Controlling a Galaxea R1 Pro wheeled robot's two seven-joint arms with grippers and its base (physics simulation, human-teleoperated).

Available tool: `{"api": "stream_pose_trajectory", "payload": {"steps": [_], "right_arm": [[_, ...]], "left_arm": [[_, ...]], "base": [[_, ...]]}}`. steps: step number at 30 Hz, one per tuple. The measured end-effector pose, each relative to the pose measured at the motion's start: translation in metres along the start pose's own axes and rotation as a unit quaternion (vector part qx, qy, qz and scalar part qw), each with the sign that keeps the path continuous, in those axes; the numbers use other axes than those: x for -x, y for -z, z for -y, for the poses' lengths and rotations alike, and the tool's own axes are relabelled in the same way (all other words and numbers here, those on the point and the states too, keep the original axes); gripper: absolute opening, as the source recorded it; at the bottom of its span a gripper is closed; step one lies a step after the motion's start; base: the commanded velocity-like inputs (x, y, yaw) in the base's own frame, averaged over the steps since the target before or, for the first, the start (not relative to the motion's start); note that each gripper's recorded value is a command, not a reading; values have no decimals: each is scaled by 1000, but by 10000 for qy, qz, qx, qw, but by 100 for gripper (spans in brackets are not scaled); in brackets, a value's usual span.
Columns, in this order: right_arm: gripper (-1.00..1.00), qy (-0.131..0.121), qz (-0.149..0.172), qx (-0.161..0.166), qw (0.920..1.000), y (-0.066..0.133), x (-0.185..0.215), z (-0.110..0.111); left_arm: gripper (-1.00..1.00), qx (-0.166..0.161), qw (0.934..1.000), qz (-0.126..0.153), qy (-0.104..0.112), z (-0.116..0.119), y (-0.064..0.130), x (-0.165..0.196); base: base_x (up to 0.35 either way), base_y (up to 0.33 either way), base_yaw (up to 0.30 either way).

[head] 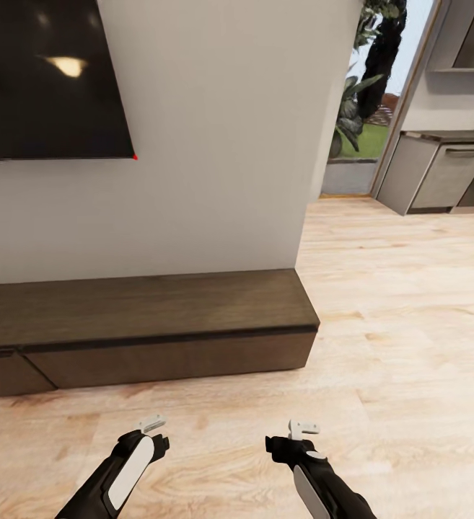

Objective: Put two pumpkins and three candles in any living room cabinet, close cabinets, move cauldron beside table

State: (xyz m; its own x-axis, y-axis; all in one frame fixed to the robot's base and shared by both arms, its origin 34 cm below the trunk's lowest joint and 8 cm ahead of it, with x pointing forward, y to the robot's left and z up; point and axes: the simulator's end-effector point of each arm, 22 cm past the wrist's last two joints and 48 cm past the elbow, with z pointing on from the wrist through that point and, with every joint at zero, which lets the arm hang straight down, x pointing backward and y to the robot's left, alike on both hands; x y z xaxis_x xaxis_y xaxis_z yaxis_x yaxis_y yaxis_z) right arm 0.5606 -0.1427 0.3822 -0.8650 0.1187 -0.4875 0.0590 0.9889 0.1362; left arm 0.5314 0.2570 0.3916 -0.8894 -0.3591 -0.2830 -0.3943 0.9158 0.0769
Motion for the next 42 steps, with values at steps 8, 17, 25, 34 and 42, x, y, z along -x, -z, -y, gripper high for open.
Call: {"api": "stream_pose_trajectory", "payload": {"steps": [8,17,25,34,42], "right_arm": [[100,-12,66,-19,10000,13,13,-1],[100,-15,74,-35,10000,27,25,-3],[100,-15,72,-34,10000,40,35,-6],[100,-3,-56,-84,9999,52,33,-4],[100,-110,212,-326,9992,58,17,16]], "left_arm": [[100,0,10000,-1,0,0,15,7],[100,1,10000,-3,-1,0,32,15],[100,0,10000,-6,-5,-1,47,21],[100,45,10000,-21,14,-7,61,29],[100,50,9997,-254,-53,-16,64,14]], "base": [[0,0,0],[0,0,0],[0,0,0],[0,0,0],[0,0,0]]}}
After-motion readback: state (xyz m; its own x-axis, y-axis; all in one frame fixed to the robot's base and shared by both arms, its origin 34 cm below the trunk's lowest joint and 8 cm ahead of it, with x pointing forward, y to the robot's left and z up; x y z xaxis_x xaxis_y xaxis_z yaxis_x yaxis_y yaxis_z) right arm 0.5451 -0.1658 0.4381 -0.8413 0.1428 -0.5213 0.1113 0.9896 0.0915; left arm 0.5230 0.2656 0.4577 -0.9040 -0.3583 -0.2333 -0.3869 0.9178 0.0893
